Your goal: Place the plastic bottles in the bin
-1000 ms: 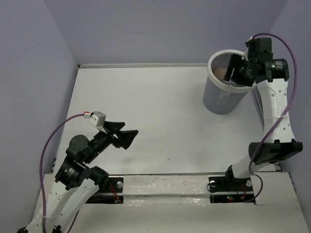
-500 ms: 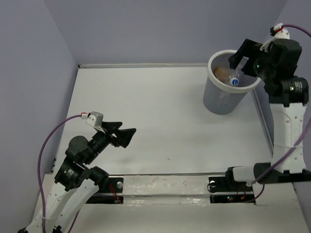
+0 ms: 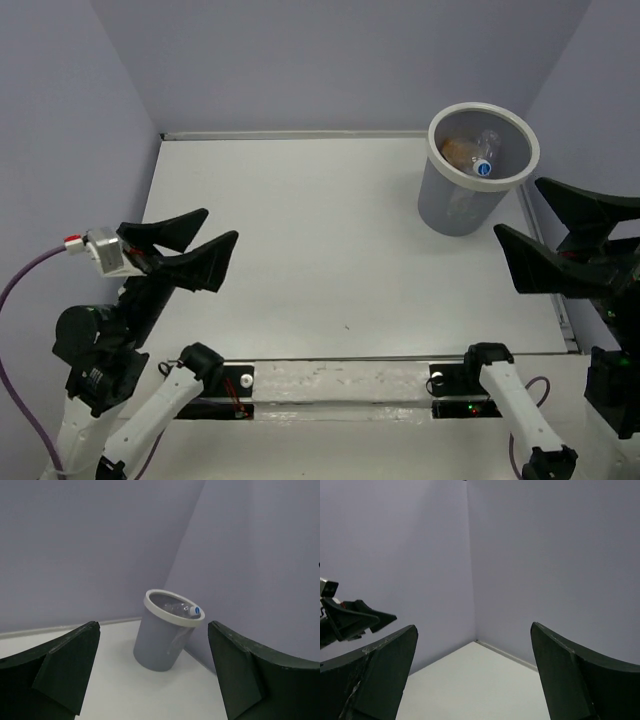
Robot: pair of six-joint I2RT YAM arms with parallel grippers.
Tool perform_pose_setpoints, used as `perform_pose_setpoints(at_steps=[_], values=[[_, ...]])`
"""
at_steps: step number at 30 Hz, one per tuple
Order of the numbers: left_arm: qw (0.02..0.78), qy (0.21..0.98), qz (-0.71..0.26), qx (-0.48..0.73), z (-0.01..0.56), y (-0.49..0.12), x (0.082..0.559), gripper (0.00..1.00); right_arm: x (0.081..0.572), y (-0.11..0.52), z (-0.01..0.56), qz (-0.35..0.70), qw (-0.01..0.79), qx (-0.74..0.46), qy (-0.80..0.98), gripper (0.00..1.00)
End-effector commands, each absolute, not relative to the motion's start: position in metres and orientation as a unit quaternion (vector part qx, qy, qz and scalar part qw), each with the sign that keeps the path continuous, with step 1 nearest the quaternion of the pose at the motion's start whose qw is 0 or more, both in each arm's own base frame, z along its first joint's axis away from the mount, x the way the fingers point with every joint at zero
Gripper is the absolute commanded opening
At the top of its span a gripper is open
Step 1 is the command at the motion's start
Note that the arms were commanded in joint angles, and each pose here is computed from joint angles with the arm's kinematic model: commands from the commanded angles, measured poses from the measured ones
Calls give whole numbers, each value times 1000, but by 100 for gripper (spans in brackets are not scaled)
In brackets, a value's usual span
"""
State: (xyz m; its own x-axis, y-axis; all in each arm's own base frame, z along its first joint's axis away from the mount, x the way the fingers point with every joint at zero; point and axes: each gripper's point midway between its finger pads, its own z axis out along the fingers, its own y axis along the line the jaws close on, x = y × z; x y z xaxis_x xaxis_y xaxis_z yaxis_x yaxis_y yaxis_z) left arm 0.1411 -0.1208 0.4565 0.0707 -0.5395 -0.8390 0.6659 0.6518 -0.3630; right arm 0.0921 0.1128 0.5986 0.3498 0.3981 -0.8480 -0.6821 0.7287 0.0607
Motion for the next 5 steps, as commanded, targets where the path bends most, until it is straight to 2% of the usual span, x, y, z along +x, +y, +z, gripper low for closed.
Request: perform_pose_setpoints(at_steps=[1, 5], values=[[780, 485, -394, 35, 501, -99, 134, 99, 66, 108, 598, 298, 842, -176, 414, 100], [791, 471, -389, 30, 517, -96, 135, 99, 69, 85, 592, 259, 870, -118, 403, 100]])
